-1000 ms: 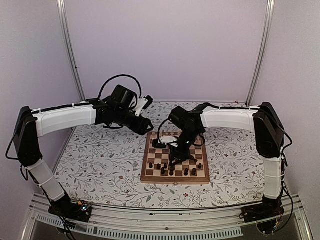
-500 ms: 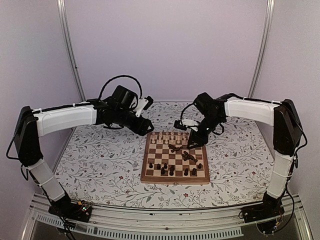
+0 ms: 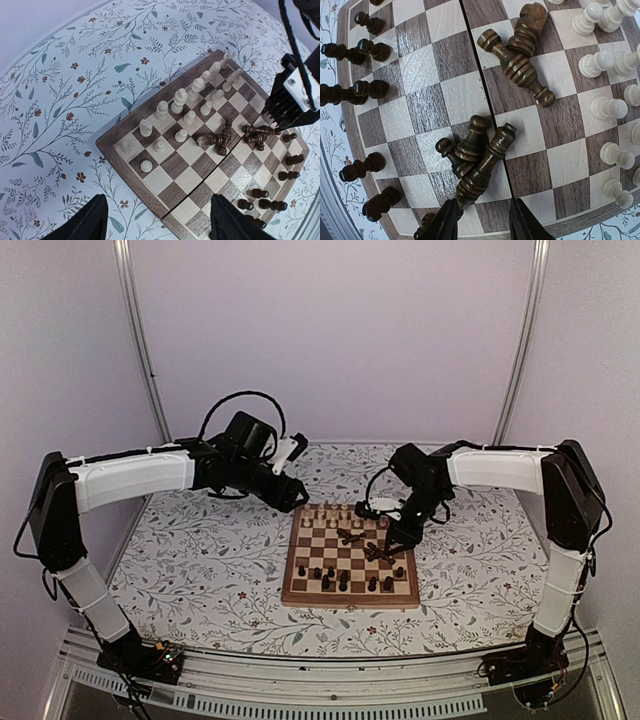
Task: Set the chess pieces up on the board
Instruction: Pick up the chess piece from the chessboard.
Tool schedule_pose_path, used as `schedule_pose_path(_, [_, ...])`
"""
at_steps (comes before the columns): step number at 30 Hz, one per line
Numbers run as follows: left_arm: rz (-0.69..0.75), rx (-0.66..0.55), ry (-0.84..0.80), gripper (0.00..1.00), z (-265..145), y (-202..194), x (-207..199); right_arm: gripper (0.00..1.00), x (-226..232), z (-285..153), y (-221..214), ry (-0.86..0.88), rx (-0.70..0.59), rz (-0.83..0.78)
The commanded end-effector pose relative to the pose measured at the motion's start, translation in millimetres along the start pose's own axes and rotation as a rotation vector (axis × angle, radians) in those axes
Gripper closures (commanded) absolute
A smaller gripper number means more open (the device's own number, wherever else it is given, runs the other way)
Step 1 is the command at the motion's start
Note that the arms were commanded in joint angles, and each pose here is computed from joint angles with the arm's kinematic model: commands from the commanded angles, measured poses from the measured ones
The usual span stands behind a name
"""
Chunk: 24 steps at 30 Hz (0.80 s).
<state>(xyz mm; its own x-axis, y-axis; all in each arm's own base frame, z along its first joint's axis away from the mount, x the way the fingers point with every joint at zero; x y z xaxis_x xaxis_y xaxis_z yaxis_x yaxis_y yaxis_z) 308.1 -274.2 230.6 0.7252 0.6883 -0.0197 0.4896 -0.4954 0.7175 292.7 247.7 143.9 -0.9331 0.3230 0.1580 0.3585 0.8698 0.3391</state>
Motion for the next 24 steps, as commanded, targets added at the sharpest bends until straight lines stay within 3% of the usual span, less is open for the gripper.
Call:
schedule_pose_path(1, [0.021, 0.005, -0.017, 0.28, 1, 4, -7, 0.63, 1, 4, -2, 0.004, 0.012, 0.012])
schedule_pose_path(11, [0.021, 0.004, -0.020, 0.28, 1, 5, -7, 0.57, 10, 10, -5, 0.044, 0.027, 0.005])
schedule_pose_path(18, [0.023, 0.007, -0.017, 0.27, 1, 4, -8, 0.57, 6, 24, -13, -0.034, 0.097, 0.007])
schedule_pose_path(24, [0.024, 0.006, -0.019, 0.27, 2, 5, -8, 0.68, 8, 26, -16, -0.020, 0.097, 0.010])
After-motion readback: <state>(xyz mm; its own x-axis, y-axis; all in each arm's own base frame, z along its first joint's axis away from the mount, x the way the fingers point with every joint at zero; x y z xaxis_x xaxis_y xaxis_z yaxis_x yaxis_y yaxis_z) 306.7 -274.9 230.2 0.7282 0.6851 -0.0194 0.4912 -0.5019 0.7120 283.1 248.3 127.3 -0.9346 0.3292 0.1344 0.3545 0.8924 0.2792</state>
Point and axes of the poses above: each gripper's point midway between its finger pads, its own z axis out along the fingers, its own x axis along the line the jaws close on, y = z × x, the point moved 9 cm from there along -z, back along the fingers, and after that the axes turned 4 degrees about z, right-handed, at the moved point
